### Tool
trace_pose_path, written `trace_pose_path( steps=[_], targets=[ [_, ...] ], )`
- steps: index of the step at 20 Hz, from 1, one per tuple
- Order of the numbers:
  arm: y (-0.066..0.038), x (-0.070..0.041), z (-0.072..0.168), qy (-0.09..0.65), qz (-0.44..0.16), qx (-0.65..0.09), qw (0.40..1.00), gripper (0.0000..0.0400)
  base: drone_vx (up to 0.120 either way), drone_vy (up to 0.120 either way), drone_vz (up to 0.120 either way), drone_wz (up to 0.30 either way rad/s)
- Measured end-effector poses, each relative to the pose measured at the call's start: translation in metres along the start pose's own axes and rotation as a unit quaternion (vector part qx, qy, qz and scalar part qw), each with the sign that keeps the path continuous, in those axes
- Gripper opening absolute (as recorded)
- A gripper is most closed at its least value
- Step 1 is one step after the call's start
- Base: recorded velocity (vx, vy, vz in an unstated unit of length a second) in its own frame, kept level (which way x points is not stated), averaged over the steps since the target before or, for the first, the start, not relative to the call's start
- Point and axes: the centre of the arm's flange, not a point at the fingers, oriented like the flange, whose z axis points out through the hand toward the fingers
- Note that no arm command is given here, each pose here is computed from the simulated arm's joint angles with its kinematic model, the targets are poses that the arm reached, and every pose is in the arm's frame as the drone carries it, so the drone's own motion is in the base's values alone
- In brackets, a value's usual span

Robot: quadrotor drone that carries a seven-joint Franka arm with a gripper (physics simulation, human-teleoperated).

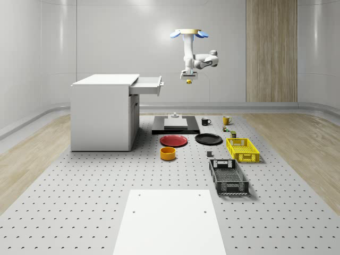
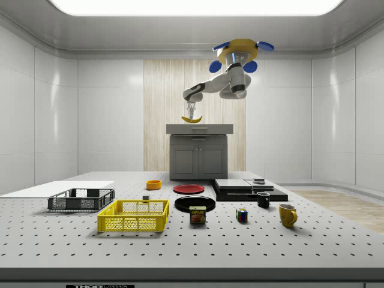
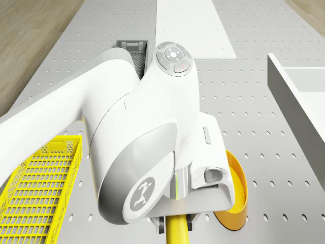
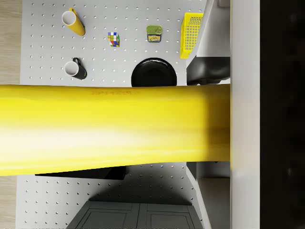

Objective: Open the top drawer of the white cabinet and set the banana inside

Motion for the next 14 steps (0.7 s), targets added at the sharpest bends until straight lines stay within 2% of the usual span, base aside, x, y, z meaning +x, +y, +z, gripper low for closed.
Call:
trace_pose_path(
  steps=[2,6,11,14],
  targets=[
    [0.0000,0.0000,0.0000,0.000,0.000,0.000,1.000,0.0190,-0.040,0.000,0.080,0.000],
    [0.0000,0.0000,0.0000,0.000,0.000,0.000,1.000,0.0190,0.000,0.000,0.000,0.000],
    [0.0000,0.0000,0.0000,0.000,0.000,0.000,1.000,0.0190,0.000,0.000,0.120,0.000],
    [0.0000,0.0000,0.0000,0.000,0.000,0.000,1.000,0.0190,-0.080,0.000,0.120,0.000]
  ],
)
